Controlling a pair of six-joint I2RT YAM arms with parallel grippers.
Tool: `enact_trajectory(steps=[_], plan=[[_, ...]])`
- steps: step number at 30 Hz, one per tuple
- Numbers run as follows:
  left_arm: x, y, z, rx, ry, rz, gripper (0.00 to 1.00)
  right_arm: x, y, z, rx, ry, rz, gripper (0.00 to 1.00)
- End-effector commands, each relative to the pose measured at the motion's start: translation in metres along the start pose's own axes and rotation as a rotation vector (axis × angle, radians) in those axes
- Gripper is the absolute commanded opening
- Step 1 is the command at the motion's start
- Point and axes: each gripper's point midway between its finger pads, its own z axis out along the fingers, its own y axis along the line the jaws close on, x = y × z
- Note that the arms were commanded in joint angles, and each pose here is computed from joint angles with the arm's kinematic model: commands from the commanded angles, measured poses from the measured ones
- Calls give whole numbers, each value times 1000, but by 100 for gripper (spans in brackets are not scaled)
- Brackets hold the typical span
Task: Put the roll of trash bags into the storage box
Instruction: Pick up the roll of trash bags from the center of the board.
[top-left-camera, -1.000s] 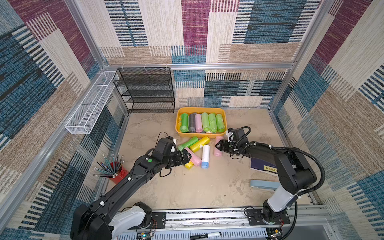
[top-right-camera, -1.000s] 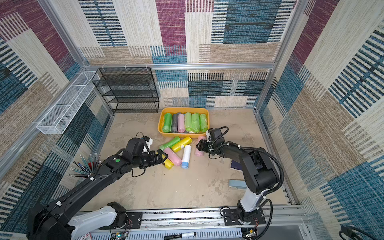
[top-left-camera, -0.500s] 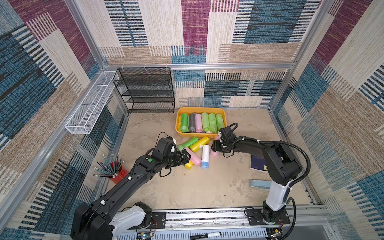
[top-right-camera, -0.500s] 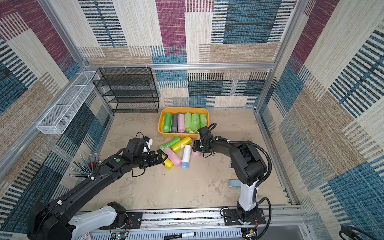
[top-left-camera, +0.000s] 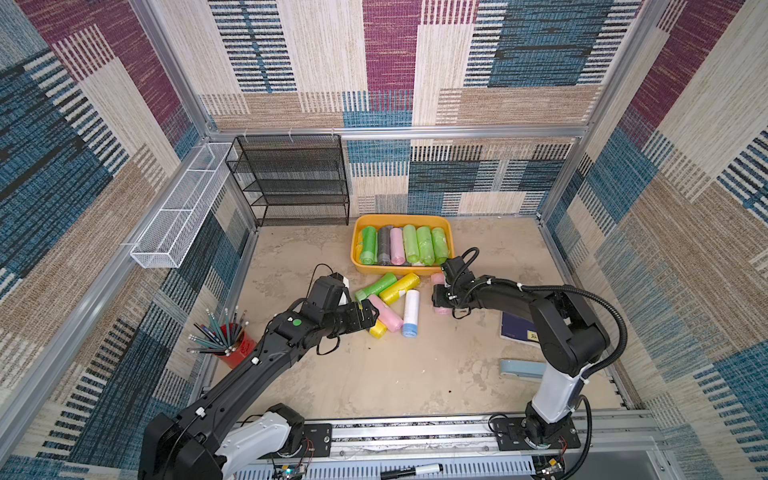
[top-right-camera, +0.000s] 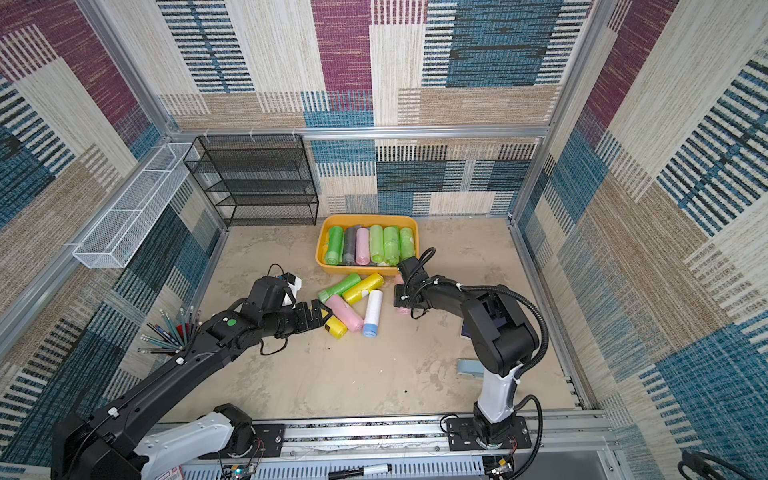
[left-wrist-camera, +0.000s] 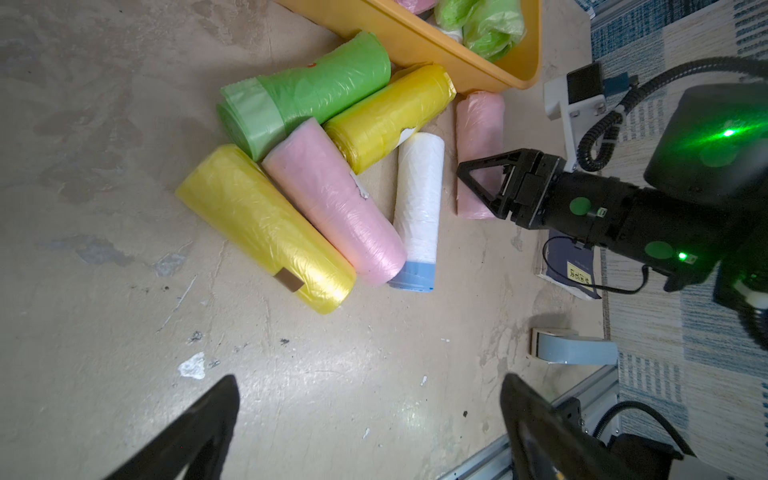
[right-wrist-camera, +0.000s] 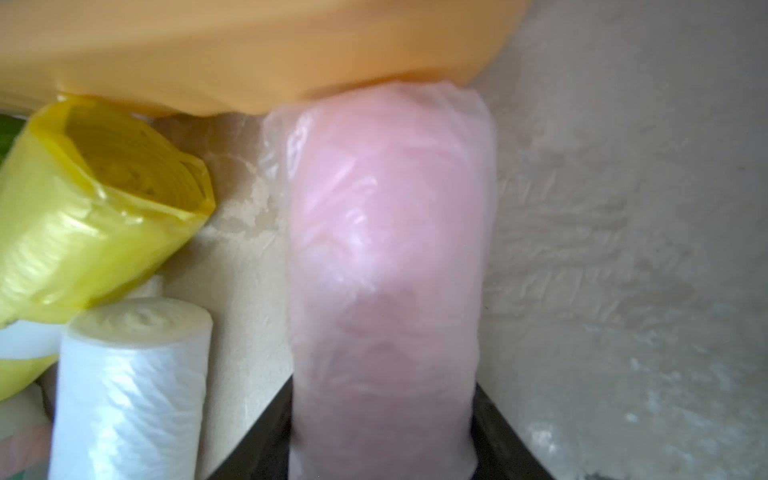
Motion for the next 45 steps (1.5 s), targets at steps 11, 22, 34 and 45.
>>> enact_trajectory(steps=[11,22,34,45], plan=[[1,6,-1,-25,-1,10,98,12,13,-31,-119,-3,40,44],[4,5,-2,-10,6,4,98,12,24,-42,-202,-31,60,40],[4,2,-1,9,4,3,98,13,36,-60,-286,-44,92,40],[7,5,-3,3,4,-2,98,6,50,-70,-388,-49,126,37]])
